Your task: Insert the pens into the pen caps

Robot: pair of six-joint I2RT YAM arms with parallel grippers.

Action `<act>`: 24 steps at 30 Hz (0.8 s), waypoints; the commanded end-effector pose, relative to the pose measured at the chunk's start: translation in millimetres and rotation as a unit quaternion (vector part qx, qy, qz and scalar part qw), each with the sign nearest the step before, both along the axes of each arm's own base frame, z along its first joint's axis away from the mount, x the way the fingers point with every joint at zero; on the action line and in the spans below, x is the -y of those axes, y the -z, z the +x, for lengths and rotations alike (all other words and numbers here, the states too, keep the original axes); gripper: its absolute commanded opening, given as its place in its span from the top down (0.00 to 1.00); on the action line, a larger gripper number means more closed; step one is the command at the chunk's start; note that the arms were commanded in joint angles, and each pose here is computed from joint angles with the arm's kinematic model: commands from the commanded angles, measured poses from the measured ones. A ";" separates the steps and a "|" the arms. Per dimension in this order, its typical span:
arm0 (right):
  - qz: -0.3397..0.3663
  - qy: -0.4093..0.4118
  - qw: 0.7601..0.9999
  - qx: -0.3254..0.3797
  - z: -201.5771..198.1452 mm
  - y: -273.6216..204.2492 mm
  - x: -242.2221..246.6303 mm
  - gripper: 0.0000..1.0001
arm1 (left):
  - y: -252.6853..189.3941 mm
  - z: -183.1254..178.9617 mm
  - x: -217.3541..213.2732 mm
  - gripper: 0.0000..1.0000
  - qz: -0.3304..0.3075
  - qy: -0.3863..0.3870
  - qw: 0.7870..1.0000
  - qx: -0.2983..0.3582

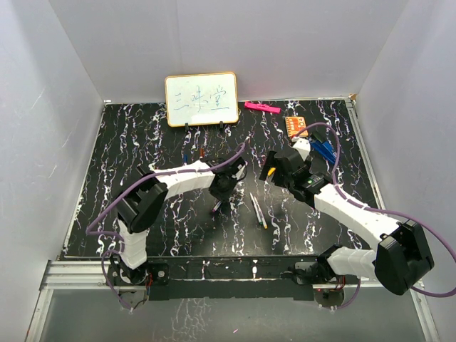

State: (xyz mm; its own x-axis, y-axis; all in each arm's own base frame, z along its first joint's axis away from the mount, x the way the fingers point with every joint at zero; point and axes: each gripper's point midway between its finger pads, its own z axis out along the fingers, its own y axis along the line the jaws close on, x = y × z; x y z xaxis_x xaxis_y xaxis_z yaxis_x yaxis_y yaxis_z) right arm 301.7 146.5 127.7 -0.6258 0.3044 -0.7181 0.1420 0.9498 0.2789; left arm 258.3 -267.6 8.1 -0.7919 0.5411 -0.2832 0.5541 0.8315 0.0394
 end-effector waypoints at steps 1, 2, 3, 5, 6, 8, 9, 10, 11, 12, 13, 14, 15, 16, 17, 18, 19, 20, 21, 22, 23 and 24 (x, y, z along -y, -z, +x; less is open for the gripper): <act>0.004 0.044 0.998 0.048 14.2 -25.9 11.8 0.02 | 40.0 -38.8 -48.5 1.00 0.077 -0.022 0.994 -0.071; 0.003 0.051 0.997 0.055 15.3 -28.2 14.4 0.02 | 32.6 -34.3 -45.0 1.00 0.063 -0.024 0.996 -0.058; 0.001 0.057 0.996 0.064 17.0 -31.2 16.7 0.02 | 25.2 -30.2 -41.3 1.00 0.050 -0.026 0.997 -0.045; -0.003 0.063 0.995 0.079 20.4 -37.4 19.7 0.02 | 6.9 -22.9 -35.0 1.00 0.025 -0.033 0.999 -0.022; -0.007 0.064 0.994 0.084 22.7 -40.8 20.4 0.02 | -3.2 -19.4 -31.9 1.00 0.014 -0.036 0.999 -0.011; -0.017 0.067 0.994 0.090 28.0 -46.2 21.7 0.02 | -26.7 -12.8 -25.3 1.00 -0.012 -0.040 0.999 0.012; -0.022 0.064 0.994 0.091 30.6 -47.9 20.4 0.02 | -36.1 -10.4 -23.1 1.00 -0.023 -0.042 0.999 0.021; -0.026 0.059 0.994 0.091 33.5 -49.5 18.6 0.02 | -45.1 -9.3 -21.1 1.00 -0.033 -0.042 0.998 0.029; -0.028 0.053 0.994 0.091 37.0 -50.7 15.6 0.02 | -53.5 -8.5 -19.4 1.00 -0.042 -0.041 0.998 0.035; -0.031 0.047 0.994 0.090 41.0 -51.1 12.5 0.03 | -60.7 -8.4 -18.6 1.00 -0.049 -0.040 0.997 0.039; -0.035 0.040 0.995 0.083 45.8 -49.0 8.4 0.04 | -66.7 -8.8 -17.6 1.00 -0.055 -0.039 0.997 0.041; -0.042 0.036 0.996 0.072 50.9 -45.5 6.2 0.04 | -72.0 -9.3 -17.1 1.00 -0.061 -0.038 0.996 0.044; -0.048 0.033 0.997 0.060 56.4 -42.5 3.9 0.04 | -76.4 -9.9 -16.5 1.00 -0.067 -0.038 0.996 0.046; -0.055 0.030 0.997 0.047 61.8 -37.7 2.4 0.05 | -79.5 -10.4 -15.6 1.00 -0.074 -0.038 0.995 0.048; -0.060 0.026 0.997 0.036 66.8 -32.8 0.2 0.05 | -82.7 -11.1 -14.3 1.00 -0.083 -0.037 0.995 0.051; -0.065 0.017 0.997 0.028 72.2 -28.7 -3.1 0.05 | -84.9 -12.9 -11.1 1.00 -0.095 -0.033 0.994 0.050; -0.065 0.012 0.997 0.025 78.0 -26.9 -6.1 0.05 | -86.7 -14.0 -8.5 1.00 -0.106 -0.030 0.993 0.050; -0.064 0.007 0.998 0.022 83.5 -25.5 -8.5 0.04 | -87.5 -15.3 -7.0 1.00 -0.114 -0.029 0.992 0.050; -0.060 0.002 0.998 0.021 89.3 -25.0 -11.4 0.04 | -87.5 -16.9 -6.1 1.00 -0.121 -0.029 0.991 0.049; -0.056 -0.002 0.998 0.021 94.5 -25.4 -13.3 0.03 | -88.6 -18.5 -4.8 1.00 -0.128 -0.028 0.990 0.049; -0.055 -0.009 0.998 0.016 99.2 -22.6 -16.2 0.03 | -89.9 -18.9 -3.8 1.00 -0.135 -0.028 0.989 0.051; -0.057 -0.017 0.998 0.014 102.7 -21.4 -18.7 0.03 | -90.3 -19.0 -3.4 1.00 -0.140 -0.029 0.988 0.054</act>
State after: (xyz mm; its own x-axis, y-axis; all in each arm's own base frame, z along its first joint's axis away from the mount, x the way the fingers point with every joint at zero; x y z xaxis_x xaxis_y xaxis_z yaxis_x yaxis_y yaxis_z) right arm 380.6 153.1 128.5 -0.6320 0.2162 -0.7442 0.1686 0.9756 0.1403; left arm 248.7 -262.1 90.0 -0.7744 0.4136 -0.4787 0.5069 0.8584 -0.0784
